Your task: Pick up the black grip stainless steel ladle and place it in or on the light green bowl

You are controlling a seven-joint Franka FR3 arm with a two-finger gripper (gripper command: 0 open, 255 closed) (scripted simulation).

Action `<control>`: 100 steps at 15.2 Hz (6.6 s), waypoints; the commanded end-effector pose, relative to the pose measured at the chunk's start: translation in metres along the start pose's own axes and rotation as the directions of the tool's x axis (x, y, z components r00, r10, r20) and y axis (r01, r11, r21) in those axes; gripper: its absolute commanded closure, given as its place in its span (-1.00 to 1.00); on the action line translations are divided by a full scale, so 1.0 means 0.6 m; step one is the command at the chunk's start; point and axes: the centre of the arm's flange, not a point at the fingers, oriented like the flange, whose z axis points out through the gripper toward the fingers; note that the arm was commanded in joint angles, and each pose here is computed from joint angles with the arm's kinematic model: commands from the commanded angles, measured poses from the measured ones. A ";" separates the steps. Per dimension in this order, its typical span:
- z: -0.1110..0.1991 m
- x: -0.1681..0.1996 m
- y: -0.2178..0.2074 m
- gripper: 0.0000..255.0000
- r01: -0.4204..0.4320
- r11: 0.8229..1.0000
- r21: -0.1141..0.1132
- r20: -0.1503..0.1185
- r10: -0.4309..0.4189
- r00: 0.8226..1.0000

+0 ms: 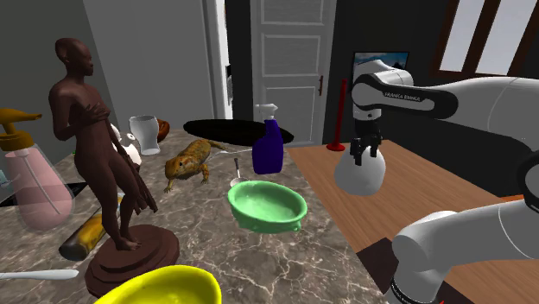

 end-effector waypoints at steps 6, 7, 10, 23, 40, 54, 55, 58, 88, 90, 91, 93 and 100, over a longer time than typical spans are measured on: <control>-0.009 0.025 -0.098 -1.00 -0.058 0.998 0.031 -0.015 0.059 0.998; -0.012 0.031 -0.117 -1.00 -0.070 0.997 0.037 -0.017 0.070 0.997; -0.019 0.049 -0.175 -1.00 -0.104 0.993 0.057 -0.025 0.106 0.994; -0.067 0.150 -0.413 -1.00 -0.249 0.958 0.142 -0.050 0.258 0.965; -0.116 0.295 -0.643 -1.00 -0.388 0.892 0.233 -0.062 0.412 0.909; -0.077 0.301 -0.651 1.00 -0.388 0.892 0.233 -0.062 0.412 0.909; -0.077 0.301 -0.651 1.00 -0.388 0.892 0.233 -0.062 0.412 0.909; -0.077 0.301 -0.651 1.00 -0.388 0.892 0.233 -0.062 0.412 0.909; -0.303 0.271 -0.634 1.00 -0.388 0.892 0.233 -0.062 0.412 0.909; -0.320 0.269 -0.633 1.00 -0.388 0.892 0.233 -0.062 0.412 0.909; -0.329 0.268 -0.632 1.00 -0.388 0.892 0.233 -0.062 0.412 0.909; -0.346 0.266 -0.631 1.00 -0.388 0.892 0.233 -0.061 0.412 0.909; -0.353 0.157 -0.652 1.00 -0.388 0.892 0.233 -0.062 0.412 0.909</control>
